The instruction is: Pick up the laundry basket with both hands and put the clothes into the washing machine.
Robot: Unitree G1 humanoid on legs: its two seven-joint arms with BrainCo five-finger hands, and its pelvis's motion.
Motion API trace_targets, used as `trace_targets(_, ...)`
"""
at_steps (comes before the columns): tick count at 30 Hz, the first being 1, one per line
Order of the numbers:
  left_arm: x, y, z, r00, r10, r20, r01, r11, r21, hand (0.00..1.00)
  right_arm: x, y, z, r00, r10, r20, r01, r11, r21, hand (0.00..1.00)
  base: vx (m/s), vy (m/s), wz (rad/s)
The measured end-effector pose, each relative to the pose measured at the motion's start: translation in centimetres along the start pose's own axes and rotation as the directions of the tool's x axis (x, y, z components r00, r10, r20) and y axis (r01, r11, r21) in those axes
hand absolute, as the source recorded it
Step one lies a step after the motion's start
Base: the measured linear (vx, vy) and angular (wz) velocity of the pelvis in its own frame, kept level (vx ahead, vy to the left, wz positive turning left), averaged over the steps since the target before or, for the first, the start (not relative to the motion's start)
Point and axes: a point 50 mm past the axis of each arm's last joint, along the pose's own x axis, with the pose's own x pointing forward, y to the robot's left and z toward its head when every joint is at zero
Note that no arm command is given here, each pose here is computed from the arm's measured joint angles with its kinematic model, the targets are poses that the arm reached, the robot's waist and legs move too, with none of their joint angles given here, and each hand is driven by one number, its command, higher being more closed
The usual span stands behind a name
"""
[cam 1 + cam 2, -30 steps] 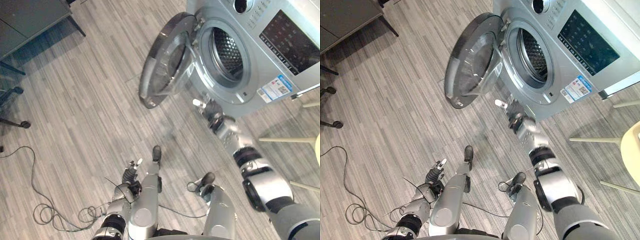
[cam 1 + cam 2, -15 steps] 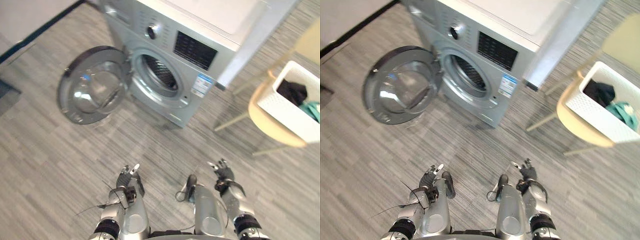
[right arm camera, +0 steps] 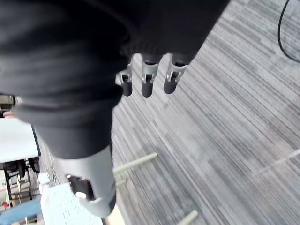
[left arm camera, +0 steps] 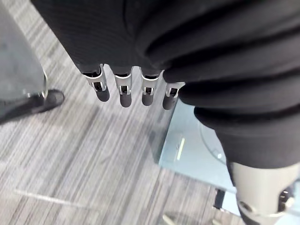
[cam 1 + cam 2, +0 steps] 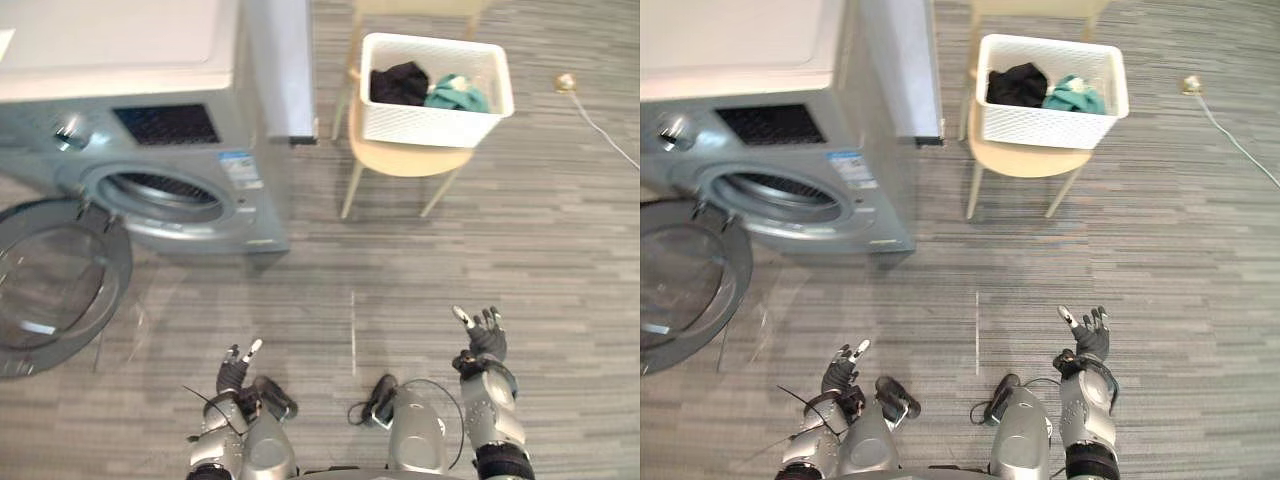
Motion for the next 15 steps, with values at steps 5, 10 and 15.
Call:
trace_targets(5, -0.7, 1.4, -0.8, 0.999, 0.051, -0.017, -0.053, 0.992, -0.113, 0.0, 0.0, 1.8, 0.3, 0.996, 0.093, 0.01, -0.093, 0.995, -0.034, 0.0, 0.1, -0.236, -1.17)
trace_targets(10, -1.5, 1.1, -2.1, 0.998, 0.047, -0.037, -0.053, 0.985, -0.167, 0.0, 0.4, 4.9, 2.1, 0.975, 0.204, 0.085, -0.197, 0.977, -0.078, 0.0, 0.13, 0.024, -1.19)
trace_targets(15, -0.9, 0.5, -0.1, 0.999, 0.007, 0.033, -0.003, 0.992, -0.126, 0.0, -0.5, 7.2, 5.0, 0.938, 0.269, 0.219, -0.263, 0.963, -0.056, 0.0, 0.18, 0.103, -0.2)
